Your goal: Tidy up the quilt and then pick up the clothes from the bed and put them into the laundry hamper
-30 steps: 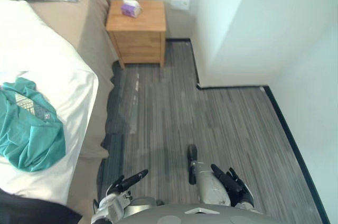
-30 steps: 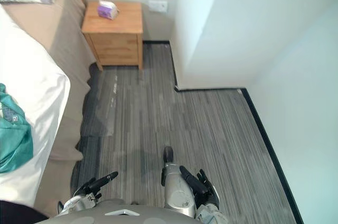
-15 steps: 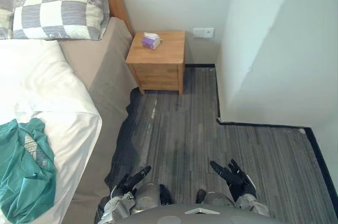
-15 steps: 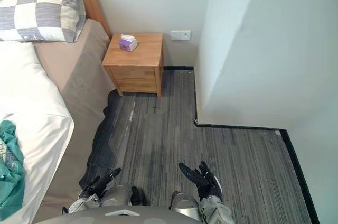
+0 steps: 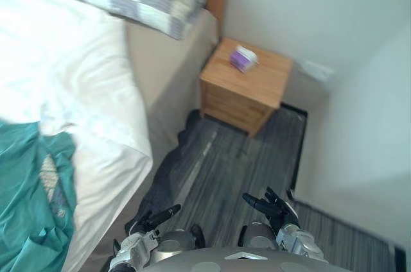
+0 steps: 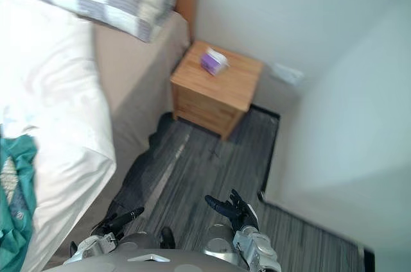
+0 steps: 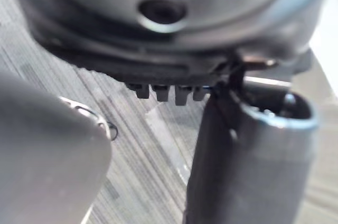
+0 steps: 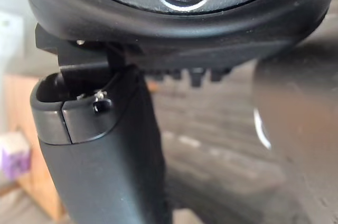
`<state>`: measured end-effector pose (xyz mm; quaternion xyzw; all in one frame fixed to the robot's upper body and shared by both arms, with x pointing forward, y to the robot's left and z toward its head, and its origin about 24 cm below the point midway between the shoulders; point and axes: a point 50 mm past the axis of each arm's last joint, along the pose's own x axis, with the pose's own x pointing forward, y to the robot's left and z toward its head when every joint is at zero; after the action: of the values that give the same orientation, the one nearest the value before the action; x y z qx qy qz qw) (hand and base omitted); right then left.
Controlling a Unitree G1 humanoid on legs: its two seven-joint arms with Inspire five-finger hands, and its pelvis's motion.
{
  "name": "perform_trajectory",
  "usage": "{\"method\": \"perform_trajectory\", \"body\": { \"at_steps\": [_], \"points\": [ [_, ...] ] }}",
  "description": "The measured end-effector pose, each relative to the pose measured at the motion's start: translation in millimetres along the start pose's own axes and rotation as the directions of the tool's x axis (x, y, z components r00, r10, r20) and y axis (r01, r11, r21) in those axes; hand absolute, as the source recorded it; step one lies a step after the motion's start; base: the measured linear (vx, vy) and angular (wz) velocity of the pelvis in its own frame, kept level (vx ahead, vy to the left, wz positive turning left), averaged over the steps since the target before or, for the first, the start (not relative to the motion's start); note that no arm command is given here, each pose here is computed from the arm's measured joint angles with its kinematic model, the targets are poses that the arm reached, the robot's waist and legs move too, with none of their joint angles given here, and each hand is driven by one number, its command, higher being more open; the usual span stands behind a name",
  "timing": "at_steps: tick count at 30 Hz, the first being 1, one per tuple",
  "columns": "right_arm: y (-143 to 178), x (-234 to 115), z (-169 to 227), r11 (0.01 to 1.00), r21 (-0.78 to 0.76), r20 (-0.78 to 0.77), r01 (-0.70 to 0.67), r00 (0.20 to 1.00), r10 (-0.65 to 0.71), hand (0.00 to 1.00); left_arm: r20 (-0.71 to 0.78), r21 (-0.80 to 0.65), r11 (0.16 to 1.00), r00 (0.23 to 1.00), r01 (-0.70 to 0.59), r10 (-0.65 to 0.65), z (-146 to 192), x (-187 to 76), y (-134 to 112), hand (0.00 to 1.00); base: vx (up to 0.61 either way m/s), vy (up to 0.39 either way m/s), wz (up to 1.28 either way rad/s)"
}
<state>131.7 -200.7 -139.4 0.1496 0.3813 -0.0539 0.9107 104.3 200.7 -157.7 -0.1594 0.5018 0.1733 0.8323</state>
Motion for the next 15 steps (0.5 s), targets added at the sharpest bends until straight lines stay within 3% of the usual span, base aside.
{"method": "perform_trajectory", "body": {
  "at_steps": [6, 9, 11, 15],
  "points": [
    [2.4, -2.1, -8.7, 0.998, 0.054, -0.007, 0.022, 1.0, -0.021, 1.0, 0.001, 0.008, 1.0, 1.0, -0.024, 0.024, -6.5, -1.1, 4.5, 1.0, 0.26, -0.277, 1.54],
    [5.7, -6.1, -20.1, 0.991, 0.126, -0.02, 0.048, 0.999, -0.046, 1.0, 0.033, -0.067, 0.997, 0.998, -0.048, 0.05, -1.9, -1.7, 11.8, 1.0, 0.2, -0.543, 1.84],
    [0.0, -6.1, -14.2, 0.996, 0.077, -0.004, 0.041, 0.999, -0.04, 1.0, 0.033, -0.156, 0.987, 0.998, -0.048, 0.054, -11.8, -4.0, 8.4, 1.0, 0.1, -0.39, 0.93],
    [10.1, -0.3, -7.2, 1.0, 0.022, 0.005, -0.014, 1.0, 0.013, 1.0, 0.053, -0.177, 0.984, 0.998, -0.023, 0.033, -10.7, -5.2, 6.4, 1.0, -0.01, -0.301, 0.79]
  ]
}}
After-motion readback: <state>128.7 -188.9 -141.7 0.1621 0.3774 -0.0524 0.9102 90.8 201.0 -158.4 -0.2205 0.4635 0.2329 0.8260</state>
